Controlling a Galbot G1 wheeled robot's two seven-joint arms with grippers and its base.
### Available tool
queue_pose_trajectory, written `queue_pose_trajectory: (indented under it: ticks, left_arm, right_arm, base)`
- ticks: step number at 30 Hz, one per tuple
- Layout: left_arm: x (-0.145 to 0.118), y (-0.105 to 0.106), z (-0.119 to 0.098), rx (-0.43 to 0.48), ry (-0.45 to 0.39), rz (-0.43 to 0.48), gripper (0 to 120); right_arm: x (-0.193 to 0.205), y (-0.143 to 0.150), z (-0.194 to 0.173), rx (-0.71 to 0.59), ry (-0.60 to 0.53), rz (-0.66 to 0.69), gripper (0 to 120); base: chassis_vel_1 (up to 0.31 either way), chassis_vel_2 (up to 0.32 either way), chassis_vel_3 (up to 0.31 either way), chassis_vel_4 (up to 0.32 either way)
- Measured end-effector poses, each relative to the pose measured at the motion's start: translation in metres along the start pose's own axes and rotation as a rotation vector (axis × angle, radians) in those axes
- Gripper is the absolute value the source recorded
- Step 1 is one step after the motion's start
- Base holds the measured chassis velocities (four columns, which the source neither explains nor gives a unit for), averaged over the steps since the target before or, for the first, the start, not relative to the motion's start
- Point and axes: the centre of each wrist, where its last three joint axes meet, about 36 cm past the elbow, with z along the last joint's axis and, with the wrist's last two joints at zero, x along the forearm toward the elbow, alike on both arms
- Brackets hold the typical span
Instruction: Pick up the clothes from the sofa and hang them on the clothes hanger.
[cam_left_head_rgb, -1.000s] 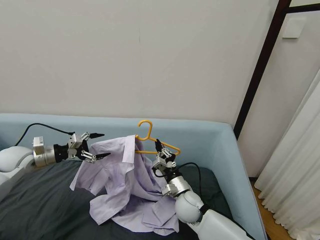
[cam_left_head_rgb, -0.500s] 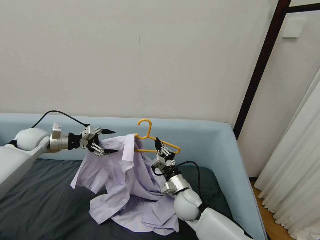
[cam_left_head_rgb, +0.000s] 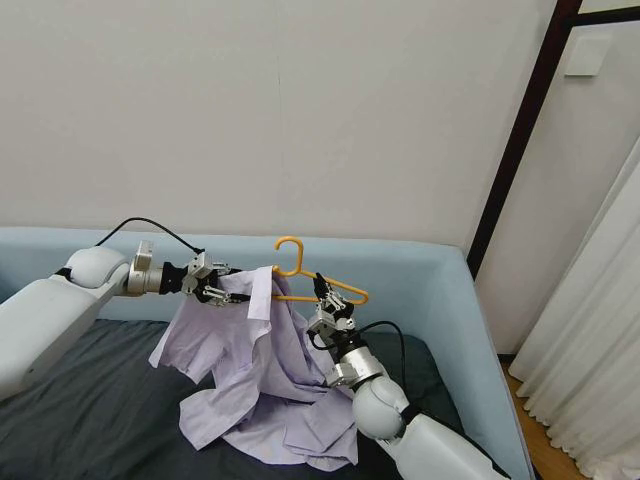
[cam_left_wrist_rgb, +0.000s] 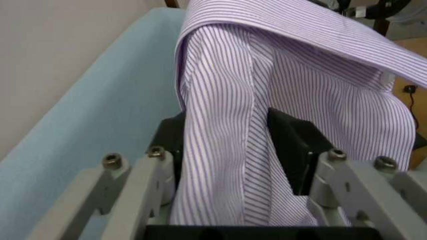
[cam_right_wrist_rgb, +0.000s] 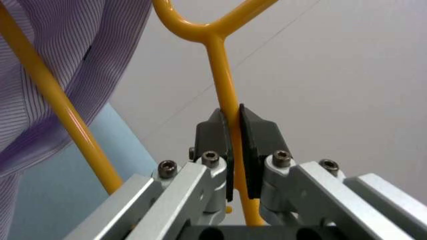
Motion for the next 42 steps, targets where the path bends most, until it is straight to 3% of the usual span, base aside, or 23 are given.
queue_pose_trajectory:
  ticks: [8,18,21,22,24,25,28,30,32,34,36,38,39,42]
  left_arm:
    - [-0.002,0.009,0.001,0.009,0.004,0.051,8]
    - [-0.011,0.017,0.002,0.015,-0.004,0.063,7]
    - [-0.011,0.018,0.003,0.018,-0.004,0.059,7]
    - [-0.009,0.019,0.003,0.017,-0.008,0.031,7]
    - [-0.005,0.018,0.004,0.019,-0.013,0.014,7]
    - [-0.005,0.018,0.004,0.019,-0.013,0.014,7]
    - [0.001,0.017,0.006,0.021,-0.01,0.002,7]
    - [0.003,0.018,0.006,0.021,-0.01,-0.002,7]
    - [0.007,0.019,0.005,0.02,-0.013,-0.01,7]
    - [0.003,0.023,0.002,0.02,-0.016,-0.002,7]
    - [-0.001,0.026,0.001,0.02,-0.017,0.008,7]
    - [-0.019,0.034,-0.005,0.014,-0.02,0.039,7]
    - [-0.025,0.037,-0.009,0.009,-0.024,0.047,7]
    - [-0.035,0.04,-0.014,0.0,-0.029,0.063,7]
  right_arm:
    - [-0.001,-0.002,0.01,0.01,-0.004,0.001,4]
    - [0.002,-0.004,0.007,-0.016,0.007,0.023,4]
    - [0.004,-0.005,0.005,-0.037,0.007,0.025,10]
    - [0.009,-0.01,0.0,-0.174,-0.062,0.018,25]
    - [0.019,-0.01,-0.004,-0.383,-0.139,-0.04,36]
    - [0.019,-0.01,-0.004,-0.383,-0.139,-0.04,36]
    - [0.037,-0.002,0.003,-0.562,-0.258,-0.16,50]
    - [0.044,0.001,0.01,-0.592,-0.273,-0.201,53]
    - [0.065,0.012,0.025,-0.633,-0.22,-0.261,64]
    - [0.086,0.022,0.034,-0.639,-0.069,-0.274,71]
    - [0.092,0.024,0.036,-0.631,-0.014,-0.275,75]
    - [0.112,0.028,0.051,-0.557,0.204,-0.27,86]
    - [0.116,0.029,0.058,-0.528,0.259,-0.263,90]
    - [0.119,0.031,0.07,-0.506,0.322,-0.247,97]
  base:
    - [0.0,0.0,0.0,0.0]
    - [0.0,0.0,0.0,0.0]
    - [0.0,0.0,0.0,0.0]
    - [0.0,0.0,0.0,0.0]
    - [0.0,0.0,0.0,0.0]
    - [0.0,0.0,0.0,0.0]
    - [0.0,0.0,0.0,0.0]
    - [0.0,0.0,0.0,0.0]
    - [0.0,0.0,0.0,0.0]
    - [0.0,0.0,0.0,0.0]
    - [0.0,0.0,0.0,0.0]
    - [0.0,0.0,0.0,0.0]
    - [0.0,0.0,0.0,0.0]
    - [0.0,0.0,0.0,0.0]
